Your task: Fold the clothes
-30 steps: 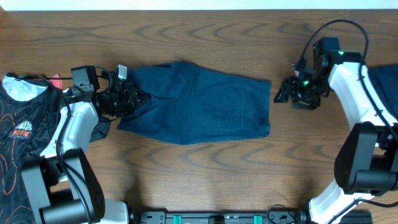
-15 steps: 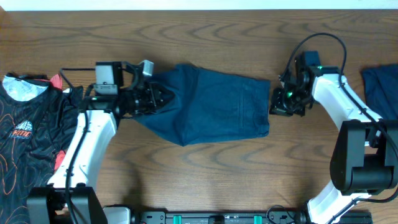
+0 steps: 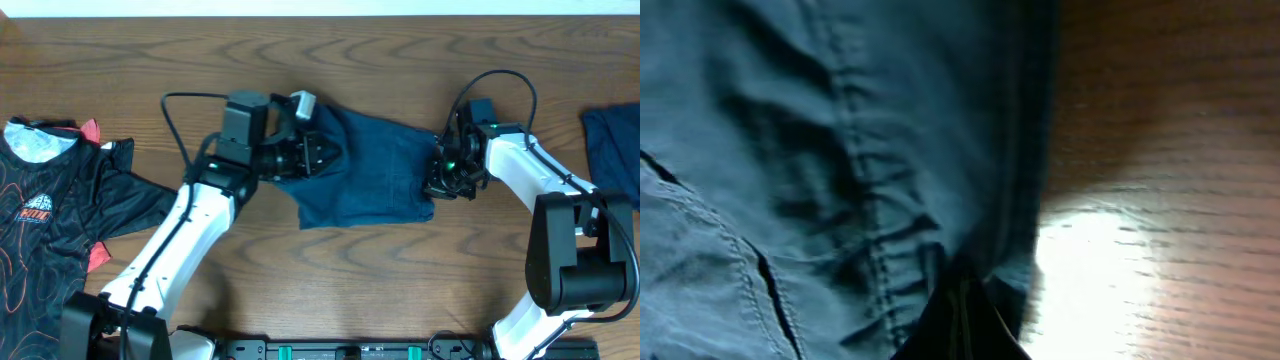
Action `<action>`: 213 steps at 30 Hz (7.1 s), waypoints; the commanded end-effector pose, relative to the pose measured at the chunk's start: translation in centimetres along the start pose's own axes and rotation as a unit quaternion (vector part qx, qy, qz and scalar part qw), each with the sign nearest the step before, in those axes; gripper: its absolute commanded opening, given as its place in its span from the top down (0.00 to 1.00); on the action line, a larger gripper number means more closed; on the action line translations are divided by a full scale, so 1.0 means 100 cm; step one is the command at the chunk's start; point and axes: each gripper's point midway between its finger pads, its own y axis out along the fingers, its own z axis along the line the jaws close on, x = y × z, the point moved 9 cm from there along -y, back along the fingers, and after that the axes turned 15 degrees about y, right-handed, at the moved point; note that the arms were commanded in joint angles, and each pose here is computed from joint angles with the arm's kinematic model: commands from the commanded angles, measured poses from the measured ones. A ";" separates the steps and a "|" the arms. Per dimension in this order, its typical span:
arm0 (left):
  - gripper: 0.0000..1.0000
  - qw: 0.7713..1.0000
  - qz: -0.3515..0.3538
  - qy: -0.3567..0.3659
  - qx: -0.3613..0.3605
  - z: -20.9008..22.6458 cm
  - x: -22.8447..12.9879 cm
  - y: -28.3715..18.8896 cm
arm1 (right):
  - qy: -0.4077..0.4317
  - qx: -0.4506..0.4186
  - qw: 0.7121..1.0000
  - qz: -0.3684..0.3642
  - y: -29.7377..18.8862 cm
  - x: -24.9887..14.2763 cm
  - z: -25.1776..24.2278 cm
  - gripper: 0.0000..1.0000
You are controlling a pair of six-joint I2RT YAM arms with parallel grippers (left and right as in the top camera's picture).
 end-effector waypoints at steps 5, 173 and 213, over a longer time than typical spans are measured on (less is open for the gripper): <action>0.94 0.998 -0.025 0.009 0.056 -0.021 0.000 0.020 | 0.001 0.002 1.000 0.014 0.007 -0.006 0.005 0.99; 0.76 0.938 0.203 -0.061 0.273 0.049 -0.042 0.049 | 0.117 -0.042 0.990 -0.066 -0.133 0.095 -0.050 0.98; 0.76 0.943 0.168 -0.021 0.286 0.017 -0.020 0.060 | 0.113 -0.041 0.990 -0.067 -0.138 0.095 -0.048 0.99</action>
